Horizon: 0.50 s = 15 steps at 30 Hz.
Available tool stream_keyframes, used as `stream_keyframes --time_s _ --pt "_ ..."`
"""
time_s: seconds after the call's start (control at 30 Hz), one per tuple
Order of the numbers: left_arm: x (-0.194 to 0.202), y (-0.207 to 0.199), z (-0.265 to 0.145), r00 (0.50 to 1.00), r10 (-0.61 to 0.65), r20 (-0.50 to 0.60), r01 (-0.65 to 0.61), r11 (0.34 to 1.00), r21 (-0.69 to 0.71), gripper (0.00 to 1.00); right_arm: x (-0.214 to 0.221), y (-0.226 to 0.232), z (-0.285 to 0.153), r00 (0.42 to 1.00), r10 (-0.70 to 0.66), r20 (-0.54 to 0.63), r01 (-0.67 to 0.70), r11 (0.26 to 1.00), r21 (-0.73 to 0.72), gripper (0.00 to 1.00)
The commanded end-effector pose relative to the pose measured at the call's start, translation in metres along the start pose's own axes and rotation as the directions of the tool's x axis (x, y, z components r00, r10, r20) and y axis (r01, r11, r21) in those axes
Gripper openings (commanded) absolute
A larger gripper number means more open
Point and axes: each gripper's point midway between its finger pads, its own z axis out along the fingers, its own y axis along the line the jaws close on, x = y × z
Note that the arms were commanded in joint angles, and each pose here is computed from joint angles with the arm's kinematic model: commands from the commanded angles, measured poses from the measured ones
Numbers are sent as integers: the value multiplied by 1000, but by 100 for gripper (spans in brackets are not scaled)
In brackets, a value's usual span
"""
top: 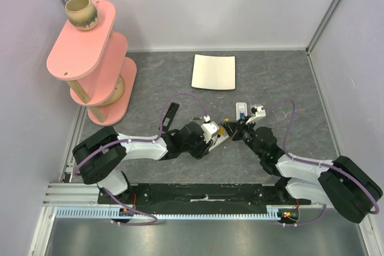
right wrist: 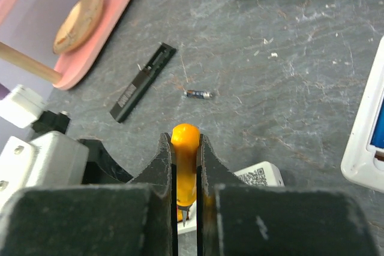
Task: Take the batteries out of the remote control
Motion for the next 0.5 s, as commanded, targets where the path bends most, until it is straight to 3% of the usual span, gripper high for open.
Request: stream_keyframes --time_s 0.0,0.47 --pt "36 2 3 992 -1 -122 0 1000 -4 2 -6 -2 9 999 -27 30 27 1000 13 0" --pt "38 2 2 992 2 -129 -2 1000 0 2 -1 11 15 999 35 10 -34 998 -53 0"
